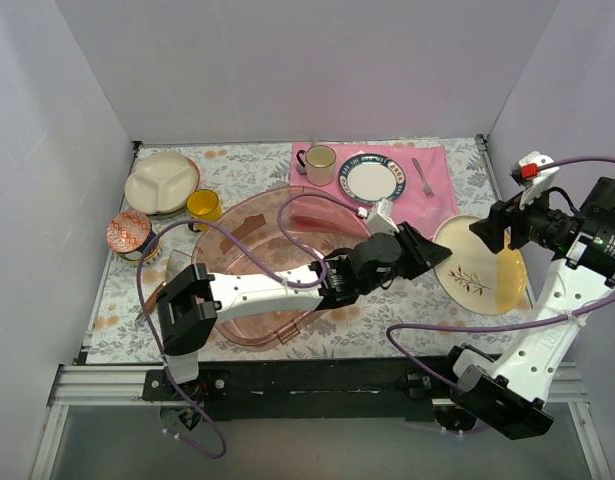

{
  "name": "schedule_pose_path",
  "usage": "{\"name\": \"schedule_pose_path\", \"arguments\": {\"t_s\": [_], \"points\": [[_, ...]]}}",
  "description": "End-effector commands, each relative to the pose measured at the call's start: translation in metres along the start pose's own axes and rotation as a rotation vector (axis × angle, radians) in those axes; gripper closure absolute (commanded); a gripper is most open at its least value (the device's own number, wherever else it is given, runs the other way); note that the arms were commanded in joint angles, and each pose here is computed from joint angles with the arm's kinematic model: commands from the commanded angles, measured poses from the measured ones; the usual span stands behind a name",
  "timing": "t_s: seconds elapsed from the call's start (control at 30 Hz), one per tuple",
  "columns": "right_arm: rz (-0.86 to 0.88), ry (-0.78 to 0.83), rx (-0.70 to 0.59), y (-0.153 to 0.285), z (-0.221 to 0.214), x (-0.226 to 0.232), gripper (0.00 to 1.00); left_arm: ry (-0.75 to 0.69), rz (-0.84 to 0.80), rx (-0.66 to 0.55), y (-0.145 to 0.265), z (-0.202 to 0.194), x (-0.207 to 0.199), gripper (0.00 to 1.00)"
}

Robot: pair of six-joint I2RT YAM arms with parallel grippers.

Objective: Place the mixed dishes into the plastic bin
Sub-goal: Pick up the plate at the center of the board, then place the plate in the plastic bin.

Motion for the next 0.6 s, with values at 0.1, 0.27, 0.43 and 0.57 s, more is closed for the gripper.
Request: {"name": "schedule_pose_path", "arguments": {"t_s": [0.1, 0.27, 0.43, 0.57], "points": [[0.083, 0.028, -0.144, 0.009, 0.029, 0.015, 0.26, 0.048, -0.258, -0.109, 0.062, 0.060, -0.081, 1.00], [0.109, 0.006, -0.164, 0.005, 0.027, 0.016, 0.25, 0.032, -0.290, -0.142, 0.096, 0.088, -0.087, 1.00], [0.132, -0.019, -0.164, -0.002, 0.016, 0.014, 0.24, -0.006, -0.297, -0.205, 0.125, 0.117, -0.087, 1.00], [0.160, -0.058, -0.157, -0.013, -0.004, 0.016, 0.21, -0.040, -0.318, -0.251, 0.153, 0.136, -0.094, 1.00]]}}
Point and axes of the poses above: each gripper's point midway between its finger pads, its own y axis back along the fingers, its own x axis along the line the jaws close on, z = x × y, the point moved 9 cm from there along y, back along the fingers, and after that the axes turned 9 degrees about y, right-handed, at the moved point
